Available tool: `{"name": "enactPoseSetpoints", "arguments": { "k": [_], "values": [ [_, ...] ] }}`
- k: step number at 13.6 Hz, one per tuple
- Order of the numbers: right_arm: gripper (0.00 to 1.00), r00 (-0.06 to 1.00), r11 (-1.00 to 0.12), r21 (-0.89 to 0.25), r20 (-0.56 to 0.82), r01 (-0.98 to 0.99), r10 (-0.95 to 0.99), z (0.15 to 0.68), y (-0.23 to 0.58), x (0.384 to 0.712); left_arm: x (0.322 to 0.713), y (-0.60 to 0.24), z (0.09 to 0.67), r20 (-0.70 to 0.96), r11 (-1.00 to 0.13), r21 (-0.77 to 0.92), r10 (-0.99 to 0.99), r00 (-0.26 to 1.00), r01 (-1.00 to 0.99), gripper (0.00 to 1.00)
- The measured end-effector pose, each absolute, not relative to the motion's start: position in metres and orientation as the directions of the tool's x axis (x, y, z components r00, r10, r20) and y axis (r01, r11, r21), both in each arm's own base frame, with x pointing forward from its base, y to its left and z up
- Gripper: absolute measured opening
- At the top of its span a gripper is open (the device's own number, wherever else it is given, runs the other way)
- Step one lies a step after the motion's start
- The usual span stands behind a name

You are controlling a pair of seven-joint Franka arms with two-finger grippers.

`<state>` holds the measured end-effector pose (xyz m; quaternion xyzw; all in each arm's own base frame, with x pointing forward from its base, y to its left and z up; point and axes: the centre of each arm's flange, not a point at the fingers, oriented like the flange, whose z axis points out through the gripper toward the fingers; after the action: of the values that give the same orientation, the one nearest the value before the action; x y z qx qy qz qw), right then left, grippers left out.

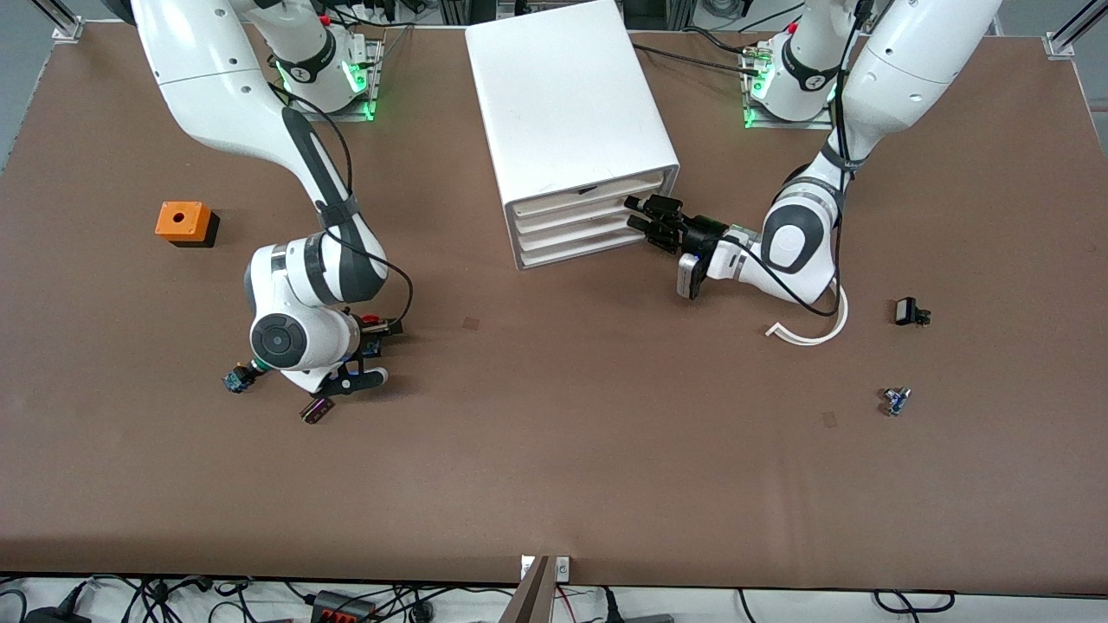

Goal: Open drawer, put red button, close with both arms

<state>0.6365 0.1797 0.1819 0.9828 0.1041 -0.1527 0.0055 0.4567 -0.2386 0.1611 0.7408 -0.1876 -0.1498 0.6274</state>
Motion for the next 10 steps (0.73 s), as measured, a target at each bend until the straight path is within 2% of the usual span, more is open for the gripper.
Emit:
{"name": "enactPoseSetpoints", "arguments": {
  "k": [2,3,4,5,6,7,8,10],
  "values": [
    [1.00,0.929,-0.979,-0.018,-0.312,0.205,0.200,0.1730,0.1782,0.6350,0.4570,-0.2420,0.1631,0.012,-0.124,0.989,-0.446,0.895,-0.075,0.58],
    [1.00,0.929,-0.979,-0.018,-0.310,0.205,0.200,0.1714,0.1782,0.6352,0.4562,-0.2435,0.1632,0.011,-0.121,0.990,-0.445,0.895,-0.073,0.52],
    [0.93,0.931,-0.979,-0.018,-0.305,0.205,0.201,0.1711,0.1783,0.6359,0.4550,-0.2442,0.1623,0.009,-0.121,0.990,-0.447,0.895,-0.070,0.51],
    [0.85,0.933,-0.979,-0.018,-0.300,0.205,0.200,0.1713,0.1782,0.6365,0.4541,-0.2445,0.1610,0.006,-0.120,0.990,-0.447,0.894,-0.066,0.44],
    [0.85,0.933,-0.979,-0.017,-0.298,0.204,0.200,0.1713,0.1781,0.6368,0.4535,-0.2447,0.1598,0.003,-0.120,0.991,-0.448,0.894,-0.063,0.30],
    [0.75,0.934,-0.979,-0.017,-0.298,0.204,0.200,0.1711,0.1778,0.6370,0.4534,-0.2456,0.1614,0.003,-0.106,0.993,-0.446,0.895,-0.056,0.20],
    [0.64,0.934,-0.979,-0.017,-0.298,0.204,0.199,0.1709,0.1776,0.6370,0.4539,-0.2461,0.1624,0.007,-0.099,0.994,-0.446,0.895,-0.057,0.15],
    [0.41,0.935,-0.979,-0.015,-0.295,0.203,0.198,0.1723,0.1764,0.6384,0.4560,-0.2461,0.1636,0.007,-0.099,0.993,-0.444,0.896,-0.057,0.15]
  ]
}}
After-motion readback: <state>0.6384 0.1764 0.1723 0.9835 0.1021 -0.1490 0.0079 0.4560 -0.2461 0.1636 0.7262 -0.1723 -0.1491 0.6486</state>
